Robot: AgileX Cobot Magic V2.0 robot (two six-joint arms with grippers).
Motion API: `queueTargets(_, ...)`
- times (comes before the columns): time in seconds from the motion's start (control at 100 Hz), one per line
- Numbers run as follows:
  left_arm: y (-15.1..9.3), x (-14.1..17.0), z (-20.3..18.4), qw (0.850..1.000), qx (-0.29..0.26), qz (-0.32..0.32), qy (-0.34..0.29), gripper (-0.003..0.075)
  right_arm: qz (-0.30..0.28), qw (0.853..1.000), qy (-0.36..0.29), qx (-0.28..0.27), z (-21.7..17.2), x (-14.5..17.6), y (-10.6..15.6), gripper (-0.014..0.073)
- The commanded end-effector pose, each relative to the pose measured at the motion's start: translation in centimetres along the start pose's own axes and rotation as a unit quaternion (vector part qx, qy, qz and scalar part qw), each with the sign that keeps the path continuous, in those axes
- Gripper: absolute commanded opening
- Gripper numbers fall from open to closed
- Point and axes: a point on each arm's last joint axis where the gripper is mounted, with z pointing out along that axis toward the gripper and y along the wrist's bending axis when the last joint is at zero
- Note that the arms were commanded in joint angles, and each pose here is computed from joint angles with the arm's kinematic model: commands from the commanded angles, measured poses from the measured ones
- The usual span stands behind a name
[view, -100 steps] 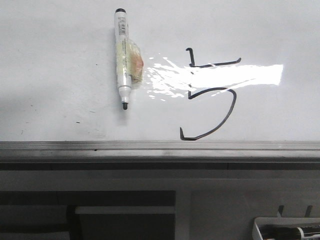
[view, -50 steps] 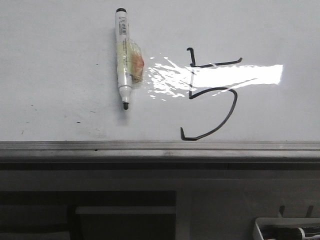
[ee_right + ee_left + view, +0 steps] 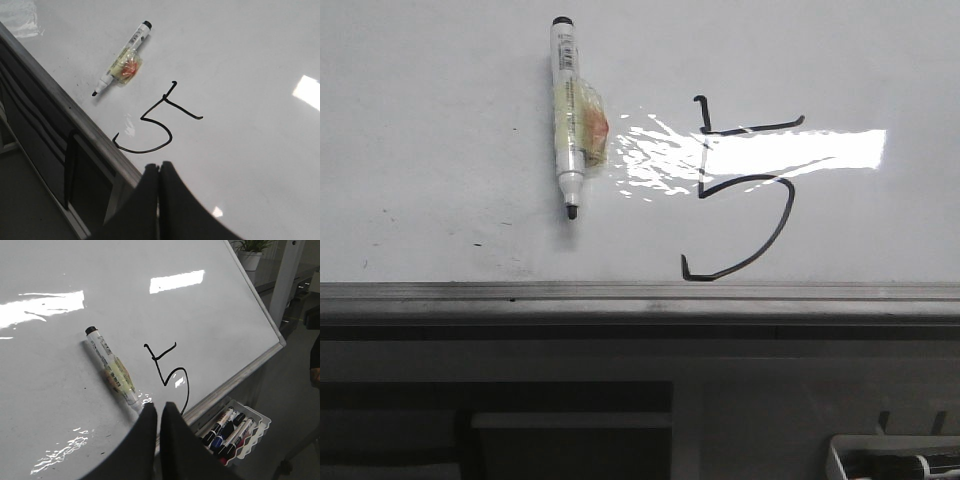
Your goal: Write number 5 on whiteboard
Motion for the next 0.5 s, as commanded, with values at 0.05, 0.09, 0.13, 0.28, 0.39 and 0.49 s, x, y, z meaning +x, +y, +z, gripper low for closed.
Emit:
queueTargets(0.05, 0.4, -0.7, -0.1, 0.996, -0.024, 0.05, -0.066, -0.002, -0.007, 0.999, -0.043, 0.011, -0.2, -1.3, -0.4, -0.0061)
queueTargets(0.09, 0.7, -0.1, 0.0, 0.995, -0.036, 0.064, -0.075, -0.002, -0.007, 0.999, -0.043, 0.011, -0.2, -1.3, -0.4, -0.0061)
queueTargets(0.13, 1.0, 0.6, -0.1, 0.993, -0.05, 0.073, -0.084, -0.002, -0.007, 0.999, -0.043, 0.011, -0.2, -1.3, -0.4, -0.0061)
queueTargets(0.28, 2.5, 3.8, -0.8, 0.985, -0.127, 0.065, -0.092, -0.002, -0.007, 0.999, -0.043, 0.011, -0.2, -1.3, -0.4, -0.0061)
queueTargets(0.39, 3.1, 5.9, -1.6, 0.98, -0.167, 0.043, -0.095, -0.002, -0.007, 0.999, -0.043, 0.011, -0.2, -1.3, -0.4, -0.0061)
queueTargets(0.49, 3.3, 7.2, -2.3, 0.976, -0.192, 0.035, -0.099, -0.002, -0.007, 0.999, -0.043, 0.011, -0.2, -1.3, -0.4, -0.0061)
